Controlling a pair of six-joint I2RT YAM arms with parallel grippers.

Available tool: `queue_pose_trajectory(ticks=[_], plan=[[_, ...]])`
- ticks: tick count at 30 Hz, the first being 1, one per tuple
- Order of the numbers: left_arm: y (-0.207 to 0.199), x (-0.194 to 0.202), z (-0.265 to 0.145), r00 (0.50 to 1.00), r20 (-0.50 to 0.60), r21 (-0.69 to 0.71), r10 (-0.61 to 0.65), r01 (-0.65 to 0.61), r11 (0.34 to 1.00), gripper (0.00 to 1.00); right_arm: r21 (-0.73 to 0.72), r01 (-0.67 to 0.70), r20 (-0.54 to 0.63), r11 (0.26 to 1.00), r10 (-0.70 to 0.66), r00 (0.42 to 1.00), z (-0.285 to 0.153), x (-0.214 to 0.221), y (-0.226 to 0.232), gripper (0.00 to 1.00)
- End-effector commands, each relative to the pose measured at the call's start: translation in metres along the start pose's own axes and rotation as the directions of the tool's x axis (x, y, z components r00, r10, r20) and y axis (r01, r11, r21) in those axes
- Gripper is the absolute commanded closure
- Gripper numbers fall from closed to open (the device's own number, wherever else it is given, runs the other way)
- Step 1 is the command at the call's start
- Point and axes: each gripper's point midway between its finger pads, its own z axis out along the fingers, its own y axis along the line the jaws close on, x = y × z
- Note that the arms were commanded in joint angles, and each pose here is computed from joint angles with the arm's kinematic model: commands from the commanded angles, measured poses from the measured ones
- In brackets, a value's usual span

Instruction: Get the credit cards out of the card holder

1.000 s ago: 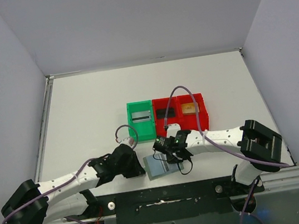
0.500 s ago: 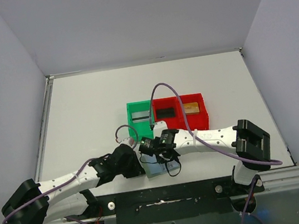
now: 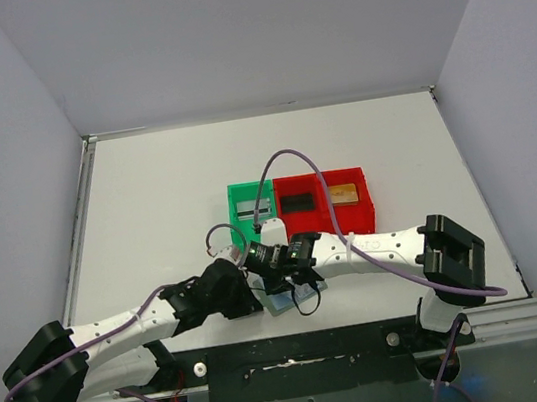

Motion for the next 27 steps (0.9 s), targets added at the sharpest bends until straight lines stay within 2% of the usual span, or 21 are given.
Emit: queue_pose_trajectory(ticks=[1,5,9,16,20,23,27], plan=[[-0.014,-0.011,-0.003,0.998,0.055,0.061,-0.016,0.013,0.998,0.98,-0.180,-0.018,0.002,0.984,0.019,1.000,0.003,-0.003,0.034,0.78],[-0.010,-0.010,-0.005,0.998,0.062,0.050,-0.022,0.019,0.999,0.98,-0.251,-0.039,0.012,0.967,0.044,0.999,-0.004,-0.008,0.036,0.76],[-0.007,-0.010,-0.007,0.997,0.068,0.050,-0.030,0.027,0.998,0.97,-0.321,-0.073,0.073,0.944,0.101,0.992,-0.024,-0.025,0.032,0.72],[-0.008,-0.012,-0.010,0.996,0.081,0.047,-0.032,0.028,0.999,0.95,-0.382,-0.161,0.125,0.910,0.224,0.967,-0.039,-0.044,0.001,0.68],[-0.009,-0.014,-0.010,0.996,0.084,0.045,-0.032,0.028,0.999,0.94,-0.361,-0.200,0.112,0.911,0.255,0.960,-0.028,-0.043,-0.014,0.68],[-0.010,-0.016,-0.011,0.995,0.090,0.042,-0.031,0.027,0.999,0.92,-0.345,-0.194,0.078,0.918,0.234,0.969,-0.015,-0.036,-0.013,0.70],[-0.011,-0.019,-0.011,0.995,0.098,0.037,-0.028,0.025,0.999,0.88,-0.331,-0.126,-0.026,0.935,0.125,0.992,0.015,-0.018,0.003,0.81]])
